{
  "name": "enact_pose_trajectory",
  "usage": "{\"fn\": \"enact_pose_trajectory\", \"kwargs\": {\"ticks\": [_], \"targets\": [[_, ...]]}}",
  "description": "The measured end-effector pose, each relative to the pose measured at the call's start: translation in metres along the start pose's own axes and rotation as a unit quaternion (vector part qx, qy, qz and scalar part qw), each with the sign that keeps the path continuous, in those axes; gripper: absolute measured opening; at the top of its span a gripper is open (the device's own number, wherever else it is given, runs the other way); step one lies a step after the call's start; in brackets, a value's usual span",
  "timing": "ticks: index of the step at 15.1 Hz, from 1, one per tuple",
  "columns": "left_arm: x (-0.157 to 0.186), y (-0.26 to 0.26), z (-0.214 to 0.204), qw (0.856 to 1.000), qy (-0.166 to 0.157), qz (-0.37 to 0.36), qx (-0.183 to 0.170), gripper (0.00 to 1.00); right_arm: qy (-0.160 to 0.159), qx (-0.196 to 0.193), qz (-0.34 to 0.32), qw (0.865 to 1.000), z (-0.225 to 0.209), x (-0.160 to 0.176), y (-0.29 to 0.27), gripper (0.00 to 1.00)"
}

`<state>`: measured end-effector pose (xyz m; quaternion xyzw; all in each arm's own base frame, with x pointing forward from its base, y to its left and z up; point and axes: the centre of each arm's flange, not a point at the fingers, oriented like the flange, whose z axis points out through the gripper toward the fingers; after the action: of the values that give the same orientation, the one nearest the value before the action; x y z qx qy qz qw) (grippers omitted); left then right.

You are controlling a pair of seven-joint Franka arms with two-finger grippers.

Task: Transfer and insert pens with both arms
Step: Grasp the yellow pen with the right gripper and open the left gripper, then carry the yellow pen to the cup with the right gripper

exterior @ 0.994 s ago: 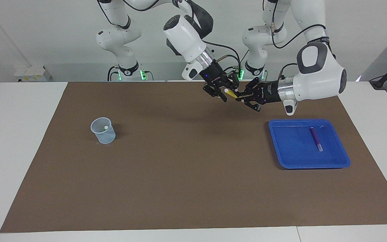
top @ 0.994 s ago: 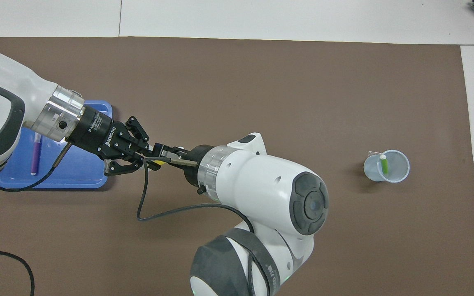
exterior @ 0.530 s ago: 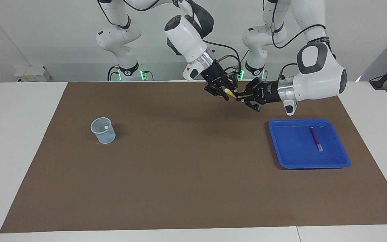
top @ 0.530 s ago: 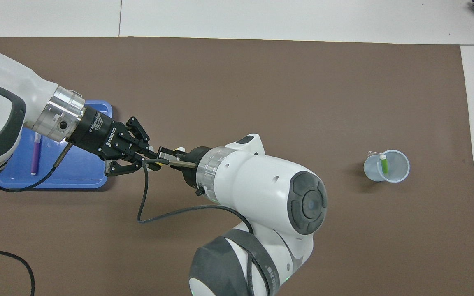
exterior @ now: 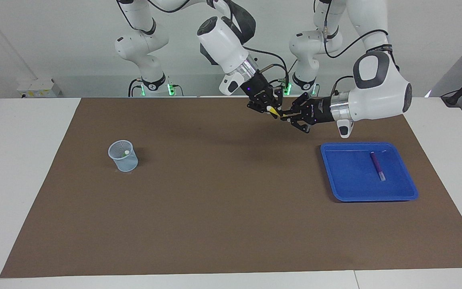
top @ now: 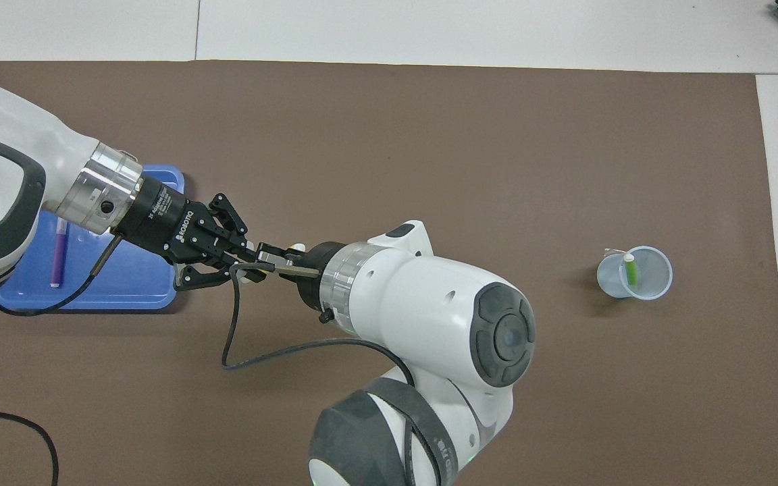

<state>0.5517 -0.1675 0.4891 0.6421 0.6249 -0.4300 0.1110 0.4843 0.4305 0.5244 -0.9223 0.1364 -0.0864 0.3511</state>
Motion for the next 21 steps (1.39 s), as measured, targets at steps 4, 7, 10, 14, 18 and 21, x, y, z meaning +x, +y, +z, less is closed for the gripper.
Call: {"fn": "enact_pose_trajectory", "kwargs": {"ticks": [4,7,10,14,18,21], "targets": [[-0.004,0.001,0.013,1.000,0.000,0.000,0.006,0.22,-0.036,-0.031,-0.058,0.997,-0.003,0.010,0.012,0.18],[-0.012,-0.006,0.007,1.000,0.003,0.007,-0.005,0.55,-0.091,-0.098,-0.130,0.982,-0.015,0.049,0.062,0.18],[-0.015,-0.009,0.001,1.000,0.004,0.010,-0.016,0.87,-0.128,-0.155,-0.188,0.961,-0.037,0.079,0.101,0.18],[-0.006,-0.006,-0.005,0.999,0.007,0.025,-0.027,1.00,-0.184,-0.246,-0.302,0.903,-0.088,0.098,0.140,0.18],[0.018,-0.004,-0.013,0.995,0.055,0.081,-0.034,1.00,-0.238,-0.300,-0.425,0.820,-0.144,0.137,0.193,0.18],[0.039,-0.004,-0.015,0.985,0.101,0.140,-0.027,1.00,-0.265,-0.310,-0.490,0.771,-0.169,0.165,0.234,0.18]]}}
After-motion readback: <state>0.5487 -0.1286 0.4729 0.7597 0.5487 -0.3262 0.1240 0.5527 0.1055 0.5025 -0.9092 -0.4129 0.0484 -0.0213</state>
